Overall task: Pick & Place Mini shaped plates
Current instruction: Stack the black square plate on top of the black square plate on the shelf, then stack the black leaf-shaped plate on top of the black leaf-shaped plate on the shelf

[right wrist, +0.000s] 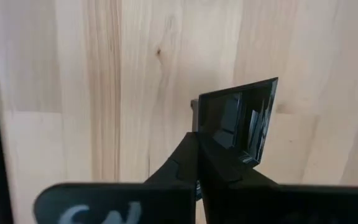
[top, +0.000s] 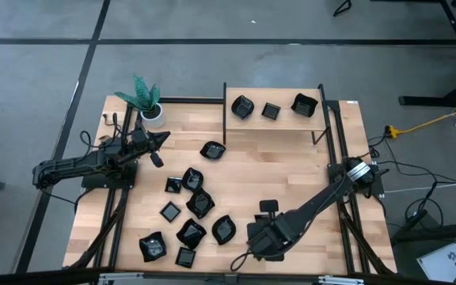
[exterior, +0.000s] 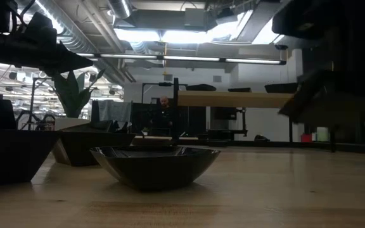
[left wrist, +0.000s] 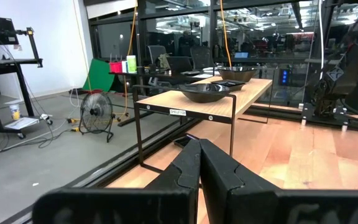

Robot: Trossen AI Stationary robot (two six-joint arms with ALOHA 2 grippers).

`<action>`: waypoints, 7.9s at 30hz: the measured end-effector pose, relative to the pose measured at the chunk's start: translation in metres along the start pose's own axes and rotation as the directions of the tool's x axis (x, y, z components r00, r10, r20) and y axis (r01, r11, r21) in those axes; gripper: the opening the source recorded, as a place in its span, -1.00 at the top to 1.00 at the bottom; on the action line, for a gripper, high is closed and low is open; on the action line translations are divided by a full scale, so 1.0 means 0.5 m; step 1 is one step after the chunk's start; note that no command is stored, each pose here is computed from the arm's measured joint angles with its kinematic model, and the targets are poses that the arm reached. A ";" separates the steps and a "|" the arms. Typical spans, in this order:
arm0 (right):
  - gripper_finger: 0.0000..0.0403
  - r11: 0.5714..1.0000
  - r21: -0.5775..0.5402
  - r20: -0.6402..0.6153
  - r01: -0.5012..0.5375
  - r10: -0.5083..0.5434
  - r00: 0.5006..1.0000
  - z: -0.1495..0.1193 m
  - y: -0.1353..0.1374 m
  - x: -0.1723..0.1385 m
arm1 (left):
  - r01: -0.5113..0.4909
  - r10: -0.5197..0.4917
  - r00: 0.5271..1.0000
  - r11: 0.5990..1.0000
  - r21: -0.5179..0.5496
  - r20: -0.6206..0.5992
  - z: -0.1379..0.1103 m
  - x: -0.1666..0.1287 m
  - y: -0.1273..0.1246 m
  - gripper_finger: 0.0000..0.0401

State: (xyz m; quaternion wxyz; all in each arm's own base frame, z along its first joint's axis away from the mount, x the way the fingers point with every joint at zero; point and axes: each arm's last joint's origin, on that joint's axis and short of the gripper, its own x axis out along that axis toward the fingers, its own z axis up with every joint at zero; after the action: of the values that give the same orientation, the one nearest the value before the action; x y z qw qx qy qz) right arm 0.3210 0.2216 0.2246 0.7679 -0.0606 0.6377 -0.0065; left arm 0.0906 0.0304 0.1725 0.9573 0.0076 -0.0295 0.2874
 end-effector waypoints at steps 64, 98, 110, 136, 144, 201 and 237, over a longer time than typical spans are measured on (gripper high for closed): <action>0.99 0.840 0.338 0.144 0.425 -0.492 0.859 0.042 -0.488 -0.227 | 0.000 0.000 1.000 1.000 0.000 0.000 0.000 0.000 0.000 0.98; 0.99 0.737 0.426 -0.195 0.525 -0.492 0.849 -0.046 -0.690 -0.091 | 0.000 0.000 1.000 1.000 0.000 0.000 0.000 0.000 0.000 0.98; 0.82 0.751 0.395 -0.199 0.530 -0.493 0.847 -0.049 -0.691 -0.073 | 0.000 0.000 1.000 1.000 0.000 0.000 0.000 0.000 0.000 0.98; 0.25 0.780 0.471 -0.049 0.411 -0.442 0.895 -0.017 -0.678 -0.193 | 0.000 0.000 1.000 1.000 0.000 0.000 0.000 0.000 0.000 0.98; 0.29 0.857 0.472 0.103 0.207 -0.287 0.952 0.017 -0.619 -0.194 | 0.000 0.000 1.000 1.000 0.000 0.000 0.000 0.000 0.000 0.98; 0.29 0.976 0.212 0.480 -0.051 -0.059 0.875 0.263 -0.223 0.107 | 0.000 0.000 1.000 1.000 0.001 0.000 0.000 0.000 0.000 0.98; 0.29 0.963 0.268 0.425 0.017 -0.134 0.895 0.264 -0.230 0.164 | 0.000 0.000 1.000 1.000 0.000 0.000 0.000 0.000 0.000 0.98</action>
State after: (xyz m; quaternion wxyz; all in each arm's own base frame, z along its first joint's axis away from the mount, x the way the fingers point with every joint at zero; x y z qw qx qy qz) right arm 0.4735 0.1117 0.1797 0.8924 0.0149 0.4386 -0.1054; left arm 0.0906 0.0304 0.1725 0.9573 0.0076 -0.0297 0.2874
